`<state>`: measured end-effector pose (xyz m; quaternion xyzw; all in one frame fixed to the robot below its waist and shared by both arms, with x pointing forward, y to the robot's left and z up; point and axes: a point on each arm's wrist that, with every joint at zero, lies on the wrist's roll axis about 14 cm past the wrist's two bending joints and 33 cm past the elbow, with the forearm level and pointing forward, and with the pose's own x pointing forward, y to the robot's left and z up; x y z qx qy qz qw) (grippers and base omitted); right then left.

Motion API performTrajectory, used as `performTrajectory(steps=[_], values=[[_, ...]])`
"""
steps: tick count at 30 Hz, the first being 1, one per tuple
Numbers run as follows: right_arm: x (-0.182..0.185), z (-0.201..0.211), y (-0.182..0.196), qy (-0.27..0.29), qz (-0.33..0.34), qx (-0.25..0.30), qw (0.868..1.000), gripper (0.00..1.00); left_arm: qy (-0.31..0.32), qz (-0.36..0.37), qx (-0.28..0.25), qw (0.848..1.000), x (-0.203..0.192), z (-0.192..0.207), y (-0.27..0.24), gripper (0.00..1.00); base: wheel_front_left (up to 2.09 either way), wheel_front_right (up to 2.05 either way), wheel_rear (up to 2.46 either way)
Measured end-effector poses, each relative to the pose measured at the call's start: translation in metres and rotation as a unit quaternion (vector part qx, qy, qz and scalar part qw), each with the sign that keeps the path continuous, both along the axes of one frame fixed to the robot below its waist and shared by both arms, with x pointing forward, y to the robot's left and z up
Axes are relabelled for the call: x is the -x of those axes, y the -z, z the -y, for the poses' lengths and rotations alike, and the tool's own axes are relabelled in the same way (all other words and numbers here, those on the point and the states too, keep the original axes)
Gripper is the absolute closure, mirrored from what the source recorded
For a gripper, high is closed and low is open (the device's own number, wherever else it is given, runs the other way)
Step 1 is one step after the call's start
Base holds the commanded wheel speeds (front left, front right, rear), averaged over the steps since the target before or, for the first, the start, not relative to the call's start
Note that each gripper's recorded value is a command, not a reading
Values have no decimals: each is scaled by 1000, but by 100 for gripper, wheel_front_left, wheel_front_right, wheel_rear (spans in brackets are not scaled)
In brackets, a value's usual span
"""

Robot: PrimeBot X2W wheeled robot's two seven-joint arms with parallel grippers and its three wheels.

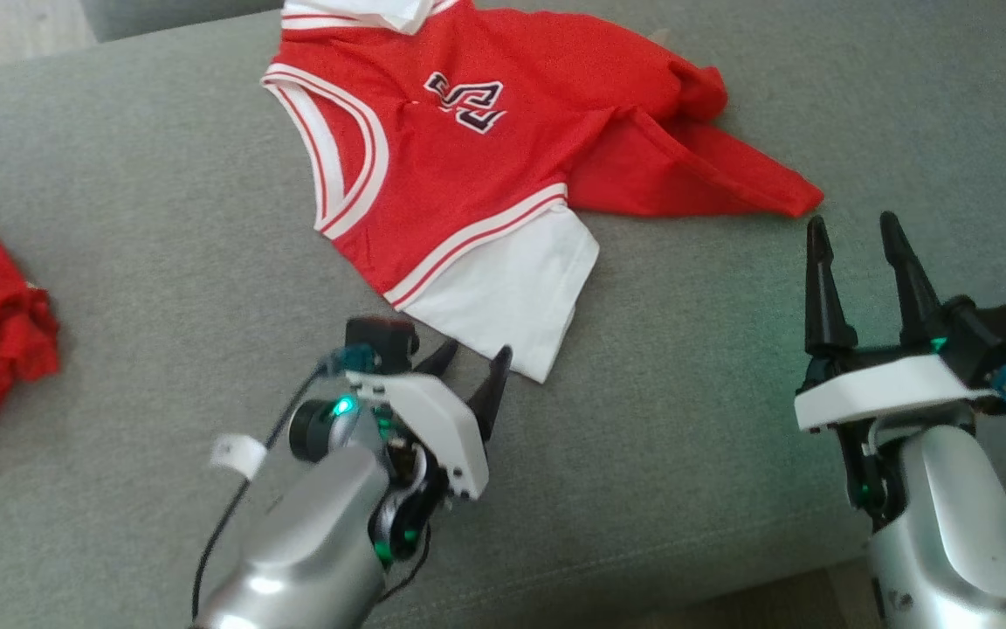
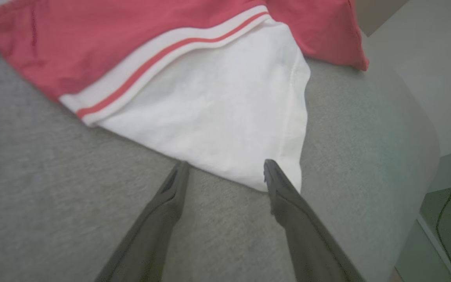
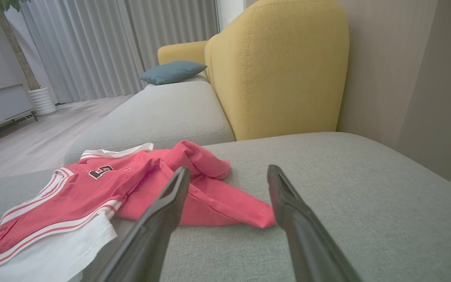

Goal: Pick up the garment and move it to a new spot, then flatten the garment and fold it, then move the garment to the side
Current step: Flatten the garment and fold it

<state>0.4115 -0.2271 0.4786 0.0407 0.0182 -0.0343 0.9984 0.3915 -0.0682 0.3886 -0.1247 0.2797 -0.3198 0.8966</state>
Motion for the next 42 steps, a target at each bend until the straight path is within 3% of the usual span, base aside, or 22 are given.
performTrajectory(steps=[13, 14, 15, 16, 17, 22, 29, 42], values=[[1, 11, 0, 16, 5, -2, 1000, 0, 19, -35, -13, 999, -10, 18, 8, 0, 0, 0, 0], [1, 11, 0, 16, 4, -3, 1000, 0, 22, -34, -16, 999, -10, 18, 8, 6, 0, 0, 0], [1, 11, 0, 16, 5, -6, 1000, 0, 25, -33, -21, 999, -10, 18, 9, 55, 0, 0, 0], [0, 10, 1, 16, 4, -7, 1000, 0, 29, -31, -26, 999, -10, 18, 9, 85, 0, 0, 0], [0, 10, 1, 16, 3, -7, 1000, 0, 31, -31, -30, 999, -9, 17, 11, 100, 0, 0, 0], [-1, 8, 0, 14, 5, -10, 1000, 0, 31, -21, -38, 999, -5, 13, 12, 100, 0, 0, 0], [-1, 0, -8, 4, 18, -15, 1000, 0, -22, 31, -42, 998, -16, -12, -2, 100, 0, 0, 0], [9, -29, -14, -34, 20, -27, 999, 0, -149, 88, -91, 981, -17, -117, -15, 100, 0, 0, 0]])
